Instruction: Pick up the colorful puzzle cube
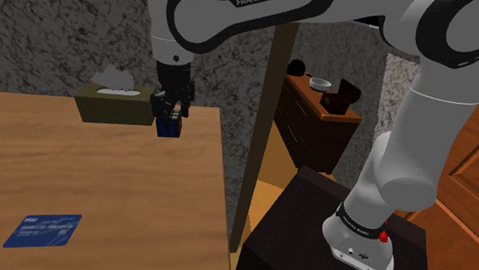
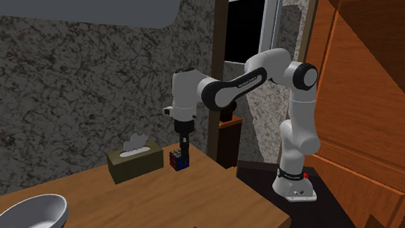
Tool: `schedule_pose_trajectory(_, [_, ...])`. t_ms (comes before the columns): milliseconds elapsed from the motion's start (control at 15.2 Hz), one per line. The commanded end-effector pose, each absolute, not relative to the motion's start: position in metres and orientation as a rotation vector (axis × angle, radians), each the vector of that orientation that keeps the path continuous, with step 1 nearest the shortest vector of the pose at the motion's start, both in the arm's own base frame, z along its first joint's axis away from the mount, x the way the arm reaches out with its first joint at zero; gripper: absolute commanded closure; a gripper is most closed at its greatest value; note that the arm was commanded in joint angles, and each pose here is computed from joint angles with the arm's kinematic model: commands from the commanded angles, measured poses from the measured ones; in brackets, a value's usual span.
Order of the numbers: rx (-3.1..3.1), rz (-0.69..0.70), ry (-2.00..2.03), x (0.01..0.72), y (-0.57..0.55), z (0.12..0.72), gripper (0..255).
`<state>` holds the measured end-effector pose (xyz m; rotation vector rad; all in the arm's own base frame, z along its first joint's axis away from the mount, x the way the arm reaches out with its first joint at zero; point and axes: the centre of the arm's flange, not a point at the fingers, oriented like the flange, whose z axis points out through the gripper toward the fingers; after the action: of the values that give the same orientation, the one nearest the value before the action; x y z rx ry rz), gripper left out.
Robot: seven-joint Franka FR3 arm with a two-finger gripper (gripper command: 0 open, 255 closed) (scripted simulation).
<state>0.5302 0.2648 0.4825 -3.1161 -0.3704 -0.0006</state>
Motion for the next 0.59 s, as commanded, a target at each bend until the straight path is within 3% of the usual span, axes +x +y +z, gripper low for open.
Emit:
schedule_pose_trajectory(0, [-3.116, 0.002, -0.370, 0.530, 0.264, 0.481, 255])
schedule_pose_trajectory(528, [-3.116, 0.002, -0.370, 0.530, 0.264, 0.523, 255])
